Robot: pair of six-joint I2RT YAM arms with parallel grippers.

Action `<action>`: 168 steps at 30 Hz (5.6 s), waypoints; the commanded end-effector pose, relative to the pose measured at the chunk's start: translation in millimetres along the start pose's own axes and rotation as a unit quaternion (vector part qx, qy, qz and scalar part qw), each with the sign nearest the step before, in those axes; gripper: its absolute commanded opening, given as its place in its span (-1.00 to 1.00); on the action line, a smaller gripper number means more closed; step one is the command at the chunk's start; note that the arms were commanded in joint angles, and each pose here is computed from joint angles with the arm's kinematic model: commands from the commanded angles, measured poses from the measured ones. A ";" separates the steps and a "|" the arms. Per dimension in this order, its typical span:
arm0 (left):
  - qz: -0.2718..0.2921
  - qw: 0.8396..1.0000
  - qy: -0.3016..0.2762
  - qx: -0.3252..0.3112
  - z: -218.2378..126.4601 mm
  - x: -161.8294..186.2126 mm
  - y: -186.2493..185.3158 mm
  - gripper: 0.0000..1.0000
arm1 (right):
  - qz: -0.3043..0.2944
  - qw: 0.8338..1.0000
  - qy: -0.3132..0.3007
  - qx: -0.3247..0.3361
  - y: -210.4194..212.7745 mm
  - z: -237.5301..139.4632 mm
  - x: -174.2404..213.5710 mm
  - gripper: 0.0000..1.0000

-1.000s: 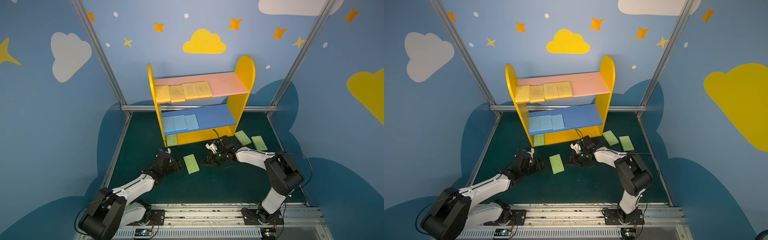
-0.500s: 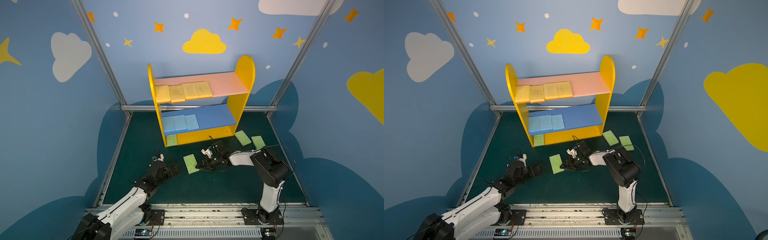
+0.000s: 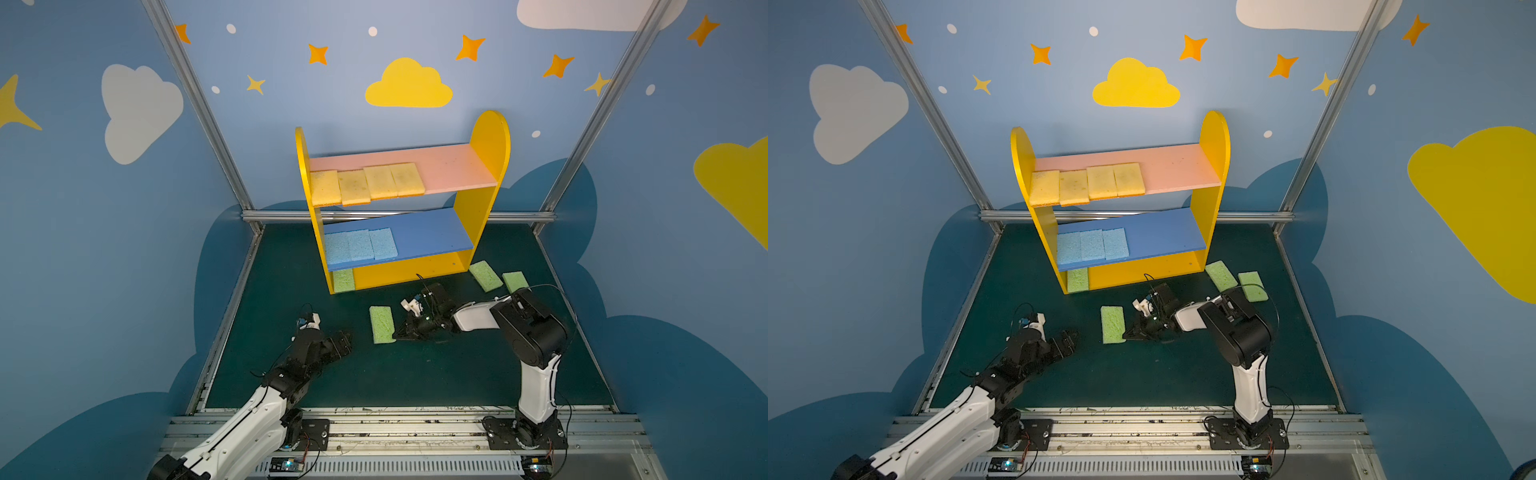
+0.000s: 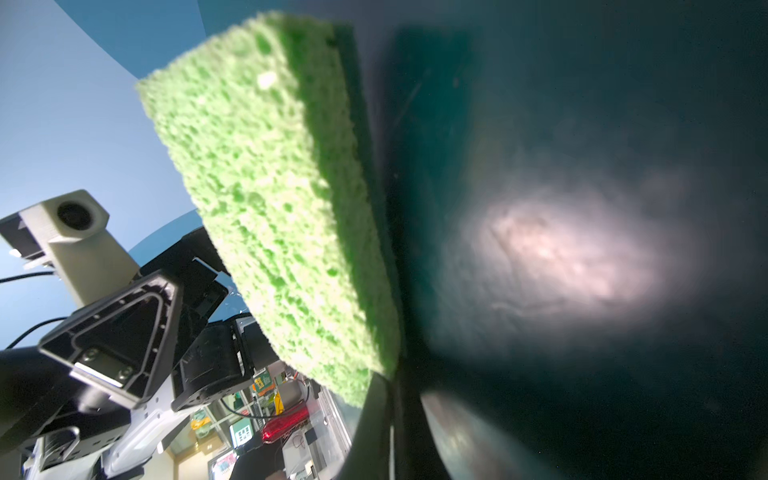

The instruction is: Place and organize the cleaning sponges onto the shelf

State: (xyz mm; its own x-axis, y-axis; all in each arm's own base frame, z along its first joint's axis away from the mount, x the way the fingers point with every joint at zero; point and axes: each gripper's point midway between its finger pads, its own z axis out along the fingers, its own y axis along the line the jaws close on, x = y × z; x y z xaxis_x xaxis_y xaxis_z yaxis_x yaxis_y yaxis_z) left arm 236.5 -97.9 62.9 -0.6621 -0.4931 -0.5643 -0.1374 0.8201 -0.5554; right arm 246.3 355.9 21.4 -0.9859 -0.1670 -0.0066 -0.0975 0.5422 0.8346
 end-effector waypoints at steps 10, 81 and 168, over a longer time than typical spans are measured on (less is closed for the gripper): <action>0.003 1.000 0.001 -0.016 -4.1 -0.3 11.4 0.99 | -0.049 0.998 -0.022 0.018 25.7 -3.1 -36.8 -1.00; 0.021 1.000 0.004 -0.003 1.7 -7.7 -0.6 0.99 | -0.050 0.997 -0.043 -0.044 29.5 13.5 -182.7 -0.26; -0.150 0.984 -0.078 0.059 194.4 -79.5 -69.0 -0.87 | 0.023 0.985 -0.167 -0.044 8.9 -130.2 -49.6 -0.18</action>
State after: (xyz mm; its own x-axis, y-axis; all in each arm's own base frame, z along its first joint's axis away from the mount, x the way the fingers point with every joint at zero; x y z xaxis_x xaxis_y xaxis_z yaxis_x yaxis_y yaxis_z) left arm 436.0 -172.1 27.9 -0.4882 -0.7482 -0.4493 -0.2204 0.6038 -0.7661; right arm 311.1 261.9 101.8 -0.9790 0.1480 -0.1405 -0.0549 0.4723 0.8797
